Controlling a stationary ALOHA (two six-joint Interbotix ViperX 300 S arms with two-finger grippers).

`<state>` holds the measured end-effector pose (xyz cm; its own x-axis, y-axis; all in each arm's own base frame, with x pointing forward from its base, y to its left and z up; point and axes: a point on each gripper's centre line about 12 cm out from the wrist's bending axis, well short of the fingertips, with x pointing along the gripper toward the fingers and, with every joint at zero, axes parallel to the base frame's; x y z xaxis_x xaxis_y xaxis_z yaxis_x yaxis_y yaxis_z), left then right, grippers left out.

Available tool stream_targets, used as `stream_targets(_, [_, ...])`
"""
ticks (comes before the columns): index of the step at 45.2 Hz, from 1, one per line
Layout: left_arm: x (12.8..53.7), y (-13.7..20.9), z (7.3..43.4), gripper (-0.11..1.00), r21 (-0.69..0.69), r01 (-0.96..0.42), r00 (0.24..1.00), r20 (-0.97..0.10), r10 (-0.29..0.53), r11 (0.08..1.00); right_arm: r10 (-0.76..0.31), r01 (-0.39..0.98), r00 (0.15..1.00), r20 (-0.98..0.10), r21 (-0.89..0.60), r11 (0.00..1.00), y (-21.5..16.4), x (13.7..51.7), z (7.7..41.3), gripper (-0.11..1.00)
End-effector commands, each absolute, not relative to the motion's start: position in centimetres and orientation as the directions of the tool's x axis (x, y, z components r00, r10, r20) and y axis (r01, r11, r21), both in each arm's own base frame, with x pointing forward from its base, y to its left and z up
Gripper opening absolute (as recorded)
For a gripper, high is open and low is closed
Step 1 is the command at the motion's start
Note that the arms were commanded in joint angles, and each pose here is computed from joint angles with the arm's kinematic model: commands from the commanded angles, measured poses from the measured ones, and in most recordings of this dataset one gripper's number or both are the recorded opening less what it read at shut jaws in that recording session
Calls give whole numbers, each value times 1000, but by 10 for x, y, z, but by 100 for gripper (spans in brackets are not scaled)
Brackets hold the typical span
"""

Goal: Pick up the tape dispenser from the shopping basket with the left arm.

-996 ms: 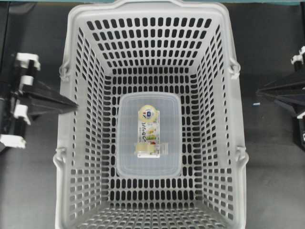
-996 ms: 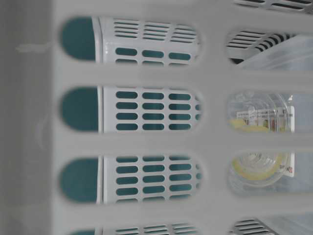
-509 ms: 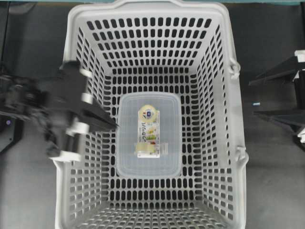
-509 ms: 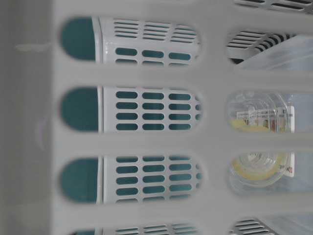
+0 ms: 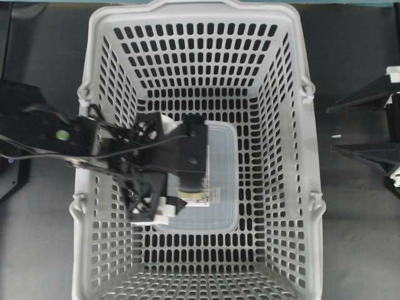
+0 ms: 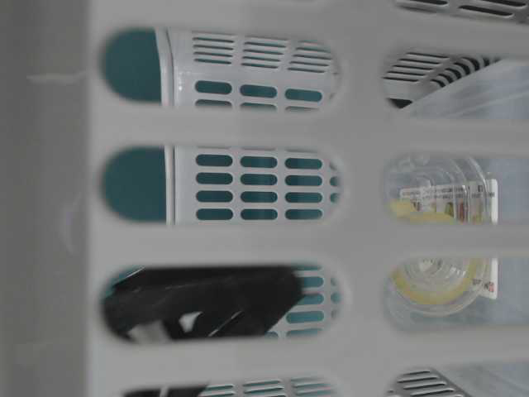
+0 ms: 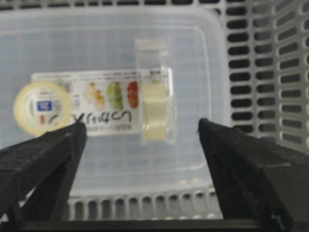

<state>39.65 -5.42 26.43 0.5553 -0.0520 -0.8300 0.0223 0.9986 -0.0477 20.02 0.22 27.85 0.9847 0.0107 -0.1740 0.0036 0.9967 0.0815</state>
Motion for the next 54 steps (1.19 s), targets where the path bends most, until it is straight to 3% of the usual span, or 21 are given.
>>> stream_targets(1, [404,-58,264,88,-59,12,561,-826,-55,998,14,0,987,-162,83,997,3,201,282,73])
stream_targets(12, [410,-69,220,87,-51,20,473,-879,-54,999,14,0,986,-165,83,997,3,201,280,73])
stream_targets(20, [416,-71,212,83,-52,25,484,-873,-58,998,14,1,985,-171,85,996,3,200,277,73])
stream_targets(24, [416,-71,213,69,-52,28,490,-869,-59,998,12,3,985,-174,84,996,2,200,276,73])
stream_targets(28, [416,-71,216,43,-52,29,493,-868,-60,998,14,1,985,-174,84,996,3,200,276,73])
stream_targets(31, [416,-72,227,27,-53,36,514,-856,-64,998,12,3,985,-174,84,996,2,200,276,73])
stream_targets(39, [417,-66,267,28,-54,26,547,-835,-60,998,12,3,985,-172,85,996,2,199,276,73])
stream_targets(54, [405,-53,379,28,-51,-9,553,-832,-38,999,12,3,986,-166,88,996,2,198,276,73])
